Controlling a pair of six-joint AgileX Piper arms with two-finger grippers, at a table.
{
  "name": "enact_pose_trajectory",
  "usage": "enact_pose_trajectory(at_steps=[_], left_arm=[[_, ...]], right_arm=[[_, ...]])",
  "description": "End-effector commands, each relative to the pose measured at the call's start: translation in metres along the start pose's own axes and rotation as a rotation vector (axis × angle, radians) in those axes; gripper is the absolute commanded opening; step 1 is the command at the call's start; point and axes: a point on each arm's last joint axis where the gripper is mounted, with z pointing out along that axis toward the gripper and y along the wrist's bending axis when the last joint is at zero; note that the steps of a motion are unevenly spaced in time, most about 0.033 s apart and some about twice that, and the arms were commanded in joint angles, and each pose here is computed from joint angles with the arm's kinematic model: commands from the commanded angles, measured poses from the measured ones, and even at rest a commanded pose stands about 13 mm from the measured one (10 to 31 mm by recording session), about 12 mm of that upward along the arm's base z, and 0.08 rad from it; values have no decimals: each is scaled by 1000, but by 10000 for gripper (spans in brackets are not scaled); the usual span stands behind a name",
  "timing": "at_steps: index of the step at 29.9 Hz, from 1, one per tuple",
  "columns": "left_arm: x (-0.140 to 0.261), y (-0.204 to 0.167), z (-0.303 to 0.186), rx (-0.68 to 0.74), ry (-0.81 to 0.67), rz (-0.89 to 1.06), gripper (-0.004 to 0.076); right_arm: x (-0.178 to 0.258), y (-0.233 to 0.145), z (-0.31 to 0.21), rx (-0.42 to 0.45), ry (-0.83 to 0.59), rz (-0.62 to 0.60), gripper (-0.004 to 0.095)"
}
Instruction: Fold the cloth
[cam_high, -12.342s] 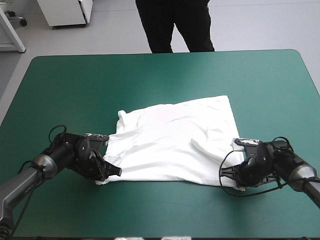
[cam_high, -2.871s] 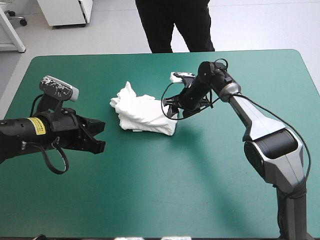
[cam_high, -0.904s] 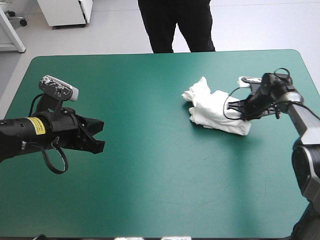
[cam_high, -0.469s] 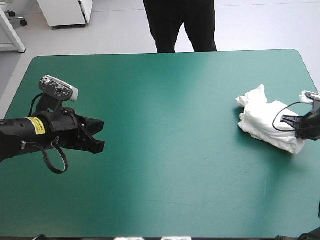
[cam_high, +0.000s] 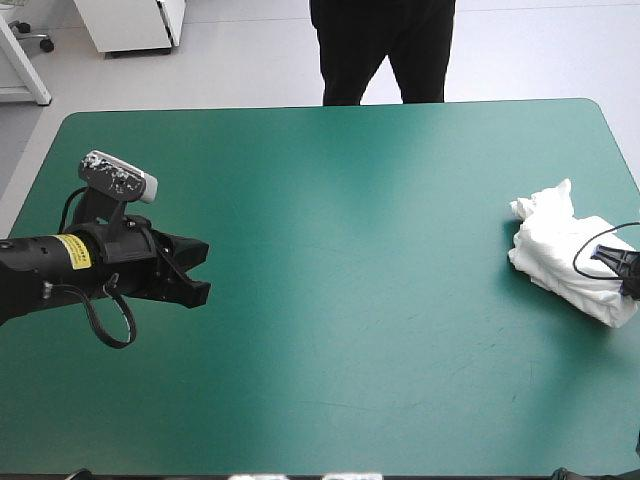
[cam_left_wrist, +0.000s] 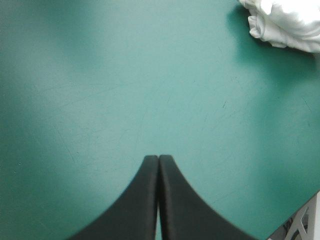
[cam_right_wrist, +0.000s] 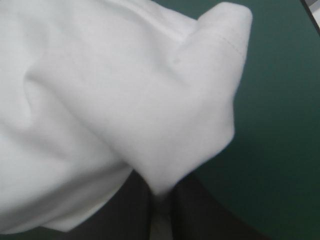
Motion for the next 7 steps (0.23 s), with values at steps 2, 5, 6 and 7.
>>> enact_pose_trajectory(at_steps=[2,5,6,7], left_arm=[[-3,-4,-8,30,-34,-1,-9],[-3,-4,-8,30,-34,-1,-9],[-3,-4,-8,30,-34,-1,-9],[-3,-4,-8,30,-34,-1,-9]], right_arm=[[-4,-1,-18,13,-70,-38,57],[-4,-2,-18,25,-65,-55,257],[-4,-2,-18,25,-62,-54,347],[-3,-2,-18,20,-57,-51,440]])
